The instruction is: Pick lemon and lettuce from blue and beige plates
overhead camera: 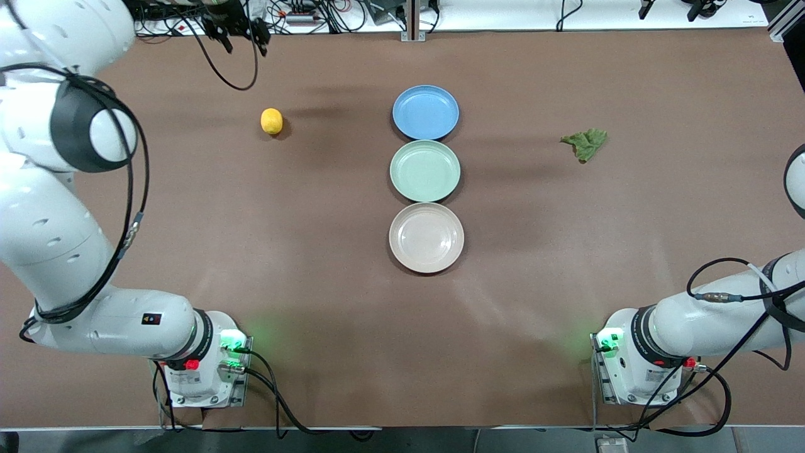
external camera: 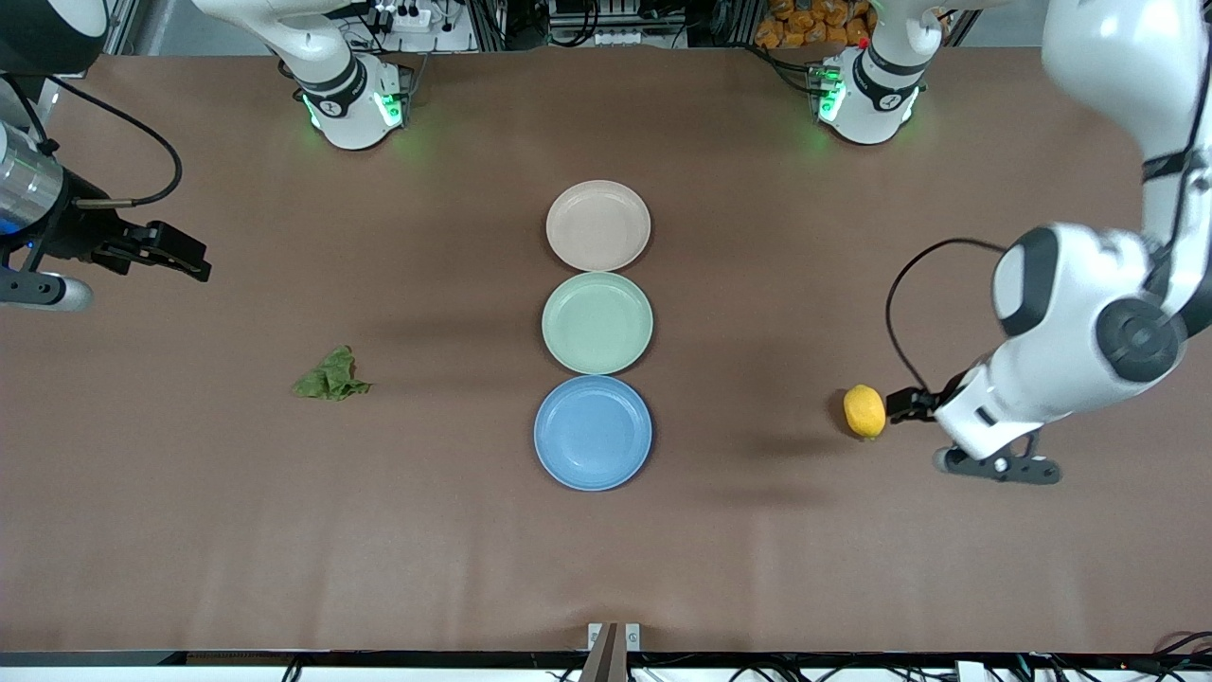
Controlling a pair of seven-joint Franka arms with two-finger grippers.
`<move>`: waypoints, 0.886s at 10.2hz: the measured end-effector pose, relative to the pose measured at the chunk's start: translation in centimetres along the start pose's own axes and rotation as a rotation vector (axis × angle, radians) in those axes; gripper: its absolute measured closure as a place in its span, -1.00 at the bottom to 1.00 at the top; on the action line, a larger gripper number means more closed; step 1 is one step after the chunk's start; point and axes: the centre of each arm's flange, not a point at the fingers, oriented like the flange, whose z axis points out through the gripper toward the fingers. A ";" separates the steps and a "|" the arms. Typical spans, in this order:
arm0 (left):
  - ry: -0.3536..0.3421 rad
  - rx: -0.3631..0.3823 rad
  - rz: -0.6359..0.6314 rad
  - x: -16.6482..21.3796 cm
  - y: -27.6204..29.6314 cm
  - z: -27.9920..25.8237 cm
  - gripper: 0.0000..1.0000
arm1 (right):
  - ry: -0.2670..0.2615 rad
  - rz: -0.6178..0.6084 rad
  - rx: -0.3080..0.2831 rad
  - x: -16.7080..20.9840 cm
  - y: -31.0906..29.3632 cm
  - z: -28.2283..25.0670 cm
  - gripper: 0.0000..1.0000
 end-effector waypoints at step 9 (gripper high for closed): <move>0.037 0.037 -0.084 -9.6 1.8 -18.1 -1.00 | 0.008 -0.021 0.000 -0.2 -1.2 0.0 -1.00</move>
